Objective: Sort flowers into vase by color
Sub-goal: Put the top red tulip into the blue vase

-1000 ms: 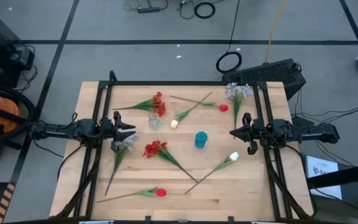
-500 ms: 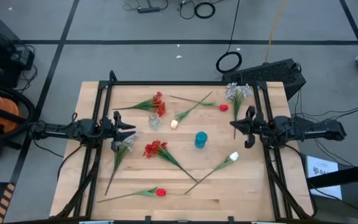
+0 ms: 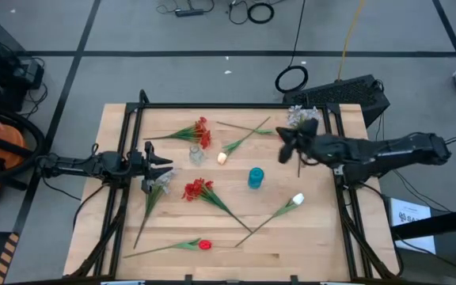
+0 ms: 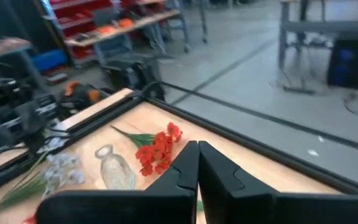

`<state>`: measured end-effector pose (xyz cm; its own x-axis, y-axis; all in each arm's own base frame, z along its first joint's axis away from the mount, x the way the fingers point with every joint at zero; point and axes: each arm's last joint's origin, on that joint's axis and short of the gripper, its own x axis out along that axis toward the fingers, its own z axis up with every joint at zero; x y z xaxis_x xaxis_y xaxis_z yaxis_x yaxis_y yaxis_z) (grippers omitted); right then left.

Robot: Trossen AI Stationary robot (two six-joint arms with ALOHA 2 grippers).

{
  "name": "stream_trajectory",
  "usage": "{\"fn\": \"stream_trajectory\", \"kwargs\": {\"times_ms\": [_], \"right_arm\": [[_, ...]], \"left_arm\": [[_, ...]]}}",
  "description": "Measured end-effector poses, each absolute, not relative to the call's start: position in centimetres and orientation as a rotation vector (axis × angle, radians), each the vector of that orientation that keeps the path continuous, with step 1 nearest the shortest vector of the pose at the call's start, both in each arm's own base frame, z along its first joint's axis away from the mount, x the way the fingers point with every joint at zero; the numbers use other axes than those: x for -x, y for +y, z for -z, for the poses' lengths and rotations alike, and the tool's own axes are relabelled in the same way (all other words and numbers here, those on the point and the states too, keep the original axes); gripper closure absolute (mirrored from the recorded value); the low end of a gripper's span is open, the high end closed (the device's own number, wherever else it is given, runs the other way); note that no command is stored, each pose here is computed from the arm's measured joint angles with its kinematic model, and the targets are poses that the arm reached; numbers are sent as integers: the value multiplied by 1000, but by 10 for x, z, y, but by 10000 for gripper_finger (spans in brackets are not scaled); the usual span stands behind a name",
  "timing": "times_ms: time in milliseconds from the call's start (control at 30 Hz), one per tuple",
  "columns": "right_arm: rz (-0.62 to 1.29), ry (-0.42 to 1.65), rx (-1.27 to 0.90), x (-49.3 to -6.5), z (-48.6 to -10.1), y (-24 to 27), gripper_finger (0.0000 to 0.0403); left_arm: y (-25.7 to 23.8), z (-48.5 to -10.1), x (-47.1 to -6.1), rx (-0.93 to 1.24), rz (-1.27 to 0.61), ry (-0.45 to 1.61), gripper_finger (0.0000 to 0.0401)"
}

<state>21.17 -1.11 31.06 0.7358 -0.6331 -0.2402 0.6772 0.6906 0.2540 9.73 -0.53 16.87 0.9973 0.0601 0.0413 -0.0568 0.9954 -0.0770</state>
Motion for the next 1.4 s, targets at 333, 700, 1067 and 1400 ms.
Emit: {"fn": "stream_trajectory", "kwargs": {"times_ms": [333, 700, 1067, 1400], "right_arm": [[1038, 203, -675, -282, -352, -61, 403], [1239, 169, -1082, -305, -313, -115, 398], [1460, 256, -1505, -318, -248, -150, 320], [1630, 67, -1835, -319, -227, -166, 258]], "left_arm": [[-5, -169, -97, 76, -58, -44, 285], [-5, -169, -97, 76, -58, -44, 285], [-5, -169, -97, 76, -59, -44, 285], [-5, -169, -97, 76, -58, -44, 285]]}}
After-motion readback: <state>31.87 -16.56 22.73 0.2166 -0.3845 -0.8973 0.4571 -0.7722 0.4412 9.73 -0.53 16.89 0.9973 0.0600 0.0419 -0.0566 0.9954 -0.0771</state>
